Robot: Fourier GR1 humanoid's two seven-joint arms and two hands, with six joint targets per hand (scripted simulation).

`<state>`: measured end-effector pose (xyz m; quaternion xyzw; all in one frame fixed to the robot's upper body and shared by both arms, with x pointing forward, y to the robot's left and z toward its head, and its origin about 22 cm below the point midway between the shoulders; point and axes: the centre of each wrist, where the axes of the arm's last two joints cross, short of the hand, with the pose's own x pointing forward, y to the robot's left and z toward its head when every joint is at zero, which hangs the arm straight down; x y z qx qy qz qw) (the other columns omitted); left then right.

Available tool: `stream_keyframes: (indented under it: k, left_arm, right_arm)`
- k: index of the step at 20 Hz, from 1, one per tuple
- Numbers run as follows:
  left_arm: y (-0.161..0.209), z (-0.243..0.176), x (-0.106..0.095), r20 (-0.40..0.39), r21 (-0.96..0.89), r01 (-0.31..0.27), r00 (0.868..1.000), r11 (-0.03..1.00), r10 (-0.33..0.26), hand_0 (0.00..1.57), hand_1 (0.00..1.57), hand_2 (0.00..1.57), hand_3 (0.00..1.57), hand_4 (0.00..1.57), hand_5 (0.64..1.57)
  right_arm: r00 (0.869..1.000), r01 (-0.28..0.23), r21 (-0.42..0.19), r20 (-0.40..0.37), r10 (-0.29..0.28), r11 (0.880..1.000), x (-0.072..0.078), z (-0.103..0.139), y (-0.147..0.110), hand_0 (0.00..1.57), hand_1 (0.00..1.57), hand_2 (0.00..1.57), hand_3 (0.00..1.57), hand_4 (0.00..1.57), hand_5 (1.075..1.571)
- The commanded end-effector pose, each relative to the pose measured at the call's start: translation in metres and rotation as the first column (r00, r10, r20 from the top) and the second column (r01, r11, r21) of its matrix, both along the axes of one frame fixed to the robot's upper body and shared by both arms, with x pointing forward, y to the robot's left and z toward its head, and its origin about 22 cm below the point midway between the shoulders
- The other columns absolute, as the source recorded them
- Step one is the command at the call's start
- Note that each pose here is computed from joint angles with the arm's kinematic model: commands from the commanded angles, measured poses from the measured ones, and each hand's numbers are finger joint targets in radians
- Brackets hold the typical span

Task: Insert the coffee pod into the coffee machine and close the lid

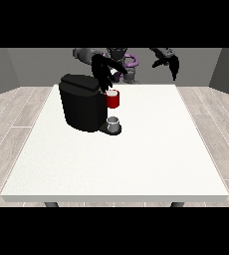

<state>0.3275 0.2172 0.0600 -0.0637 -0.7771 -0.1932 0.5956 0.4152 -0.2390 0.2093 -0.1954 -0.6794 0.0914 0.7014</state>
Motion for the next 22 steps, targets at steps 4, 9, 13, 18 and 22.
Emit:
stream_keyframes:
  k: [4, 9, 13, 18, 22]
  left_arm:
    - [-0.016, 0.012, 0.007, 0.041, -0.007, 0.064, 0.997, 0.998, -0.063, 0.00, 0.00, 0.00, 0.00, 0.37, 1.571]
    - [-0.031, 0.028, 0.016, 0.094, 0.001, 0.109, 0.990, 0.994, -0.108, 0.00, 0.00, 0.00, 0.00, 0.36, 1.571]
    - [-0.037, 0.029, 0.016, 0.098, 0.002, 0.154, 0.983, 0.988, -0.154, 0.00, 0.00, 0.00, 0.00, 0.22, 1.571]
    - [-0.036, 0.054, 0.025, 0.136, 0.040, 0.169, 0.975, 0.985, -0.173, 0.00, 0.00, 0.00, 0.00, 0.30, 1.571]
    - [-0.055, 0.066, 0.019, 0.173, 0.031, 0.167, 0.970, 0.986, -0.170, 0.00, 0.00, 0.00, 0.00, 0.35, 1.571]
  right_arm:
    - [0.941, -0.196, -0.082, 0.264, 0.211, 0.977, -0.012, 0.062, 0.050, 0.00, 0.00, 0.00, 0.00, 0.00, 1.571]
    - [0.936, -0.159, -0.087, 0.304, 0.178, 0.983, -0.023, 0.085, 0.041, 0.00, 0.00, 0.00, 0.00, 0.00, 1.571]
    - [0.940, -0.117, -0.052, 0.317, 0.128, 0.992, -0.031, 0.095, 0.023, 0.00, 0.00, 0.00, 0.00, 0.00, 1.571]
    - [0.887, -0.183, -0.045, 0.424, 0.185, 0.982, -0.030, 0.099, 0.037, 0.00, 0.00, 0.00, 0.00, 0.05, 1.571]
    - [0.872, -0.220, -0.058, 0.436, 0.223, 0.974, -0.016, 0.091, 0.048, 0.00, 0.00, 0.00, 0.00, 0.00, 1.571]
